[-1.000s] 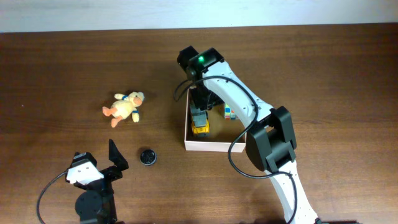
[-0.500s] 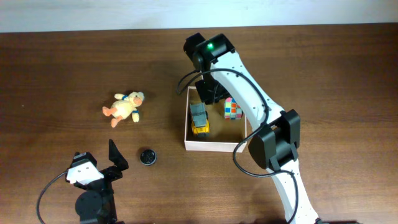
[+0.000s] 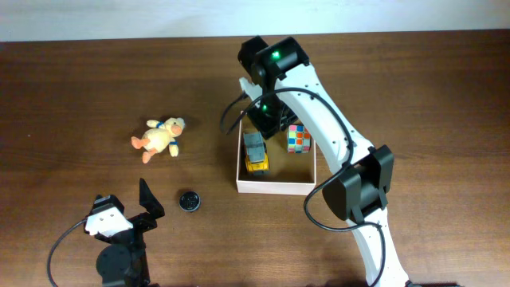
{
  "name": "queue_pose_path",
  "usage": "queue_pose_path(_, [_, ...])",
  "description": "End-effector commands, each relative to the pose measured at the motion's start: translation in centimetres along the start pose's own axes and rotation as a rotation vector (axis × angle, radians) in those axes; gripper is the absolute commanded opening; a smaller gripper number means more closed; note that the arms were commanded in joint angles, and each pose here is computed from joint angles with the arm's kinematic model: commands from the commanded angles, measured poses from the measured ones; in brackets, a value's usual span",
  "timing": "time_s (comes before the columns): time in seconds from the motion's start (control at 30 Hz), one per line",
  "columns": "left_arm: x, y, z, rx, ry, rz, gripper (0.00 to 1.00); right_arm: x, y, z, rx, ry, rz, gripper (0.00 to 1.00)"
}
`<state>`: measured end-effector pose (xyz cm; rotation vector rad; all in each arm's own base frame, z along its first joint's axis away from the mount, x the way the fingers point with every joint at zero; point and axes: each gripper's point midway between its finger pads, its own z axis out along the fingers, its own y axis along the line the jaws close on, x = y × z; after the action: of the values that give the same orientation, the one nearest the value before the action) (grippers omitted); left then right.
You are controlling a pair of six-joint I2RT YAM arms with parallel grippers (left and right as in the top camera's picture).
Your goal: Pack container
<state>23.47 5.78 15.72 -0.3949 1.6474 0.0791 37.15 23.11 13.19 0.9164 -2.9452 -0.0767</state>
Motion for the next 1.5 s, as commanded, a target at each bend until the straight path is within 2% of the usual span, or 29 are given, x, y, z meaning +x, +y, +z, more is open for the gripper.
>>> queue_pose_path(0.0, [0.1, -0.2, 0.0, 0.013, -0.003, 0.016, 0.99, 0.9, 1.1, 0.5, -0.076, 0.027, -0.095, 0.42])
queue_pose_path(0.2, [0.1, -0.2, 0.0, 0.013, -0.003, 0.016, 0.99, 1.4, 1.4, 2.2, -0.098, 0.065, -0.116, 0.43])
queue_pose_path(0.77, [0.1, -0.2, 0.0, 0.013, -0.003, 0.016, 0.99, 0.4, 2.3, 2.7, -0.145, 0.024, -0.189, 0.47])
queue_pose_path(1.17, [0.1, -0.2, 0.0, 0.013, -0.003, 0.016, 0.99, 0.6, 3.1, 3.6, -0.167, 0.048, -0.203, 0.48])
queue_pose_path(1.3, [0.1, -0.2, 0.0, 0.013, -0.003, 0.016, 0.99, 0.4, 3.2, 4.1, -0.166, 0.045, -0.208, 0.58])
queue_pose_path(1.47, [0.1, -0.2, 0.0, 0.013, -0.003, 0.016, 0.99, 1.2, 3.4, 5.9, -0.172, 0.091, -0.207, 0.58])
